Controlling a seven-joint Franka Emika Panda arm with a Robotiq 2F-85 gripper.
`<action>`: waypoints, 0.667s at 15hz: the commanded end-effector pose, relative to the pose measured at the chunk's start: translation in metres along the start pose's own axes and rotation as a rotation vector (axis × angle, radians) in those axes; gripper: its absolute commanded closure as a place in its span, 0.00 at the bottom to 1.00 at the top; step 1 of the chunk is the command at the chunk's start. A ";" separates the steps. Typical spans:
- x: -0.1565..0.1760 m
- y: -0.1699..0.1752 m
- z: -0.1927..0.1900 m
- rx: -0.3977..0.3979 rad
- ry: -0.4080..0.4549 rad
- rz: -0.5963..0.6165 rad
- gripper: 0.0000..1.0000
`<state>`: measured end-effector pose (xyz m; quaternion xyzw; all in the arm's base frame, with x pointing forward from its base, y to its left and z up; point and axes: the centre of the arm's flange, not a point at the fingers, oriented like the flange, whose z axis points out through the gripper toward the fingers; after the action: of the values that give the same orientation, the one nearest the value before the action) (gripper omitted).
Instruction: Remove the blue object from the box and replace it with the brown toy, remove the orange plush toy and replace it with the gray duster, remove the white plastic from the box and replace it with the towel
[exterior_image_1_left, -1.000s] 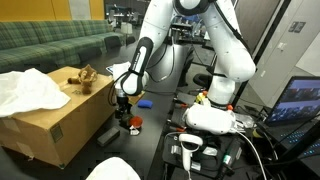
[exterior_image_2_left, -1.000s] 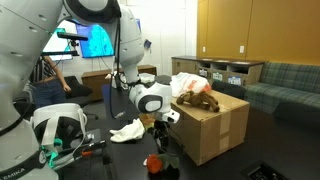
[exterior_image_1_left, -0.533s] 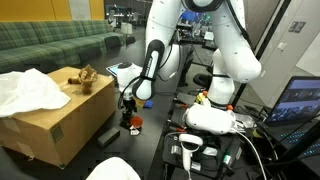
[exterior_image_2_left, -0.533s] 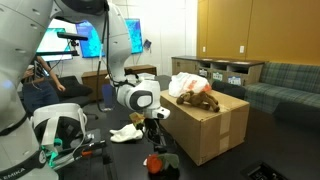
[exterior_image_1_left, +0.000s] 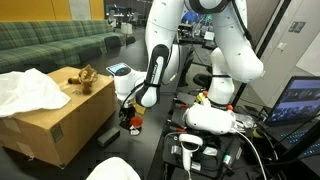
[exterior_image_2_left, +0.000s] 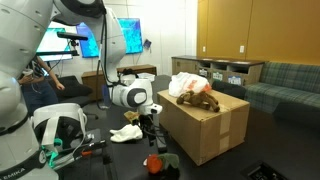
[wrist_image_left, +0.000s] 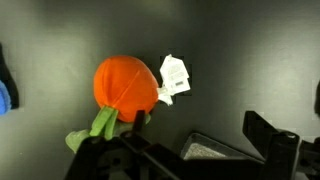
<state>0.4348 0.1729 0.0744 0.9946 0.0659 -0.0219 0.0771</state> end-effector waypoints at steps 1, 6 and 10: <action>0.006 -0.010 0.013 0.078 0.032 -0.010 0.00; 0.018 -0.021 0.012 0.128 0.097 -0.045 0.00; 0.046 -0.027 0.005 0.111 0.129 -0.121 0.00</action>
<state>0.4543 0.1950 0.0626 0.9945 0.1007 0.0193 0.0192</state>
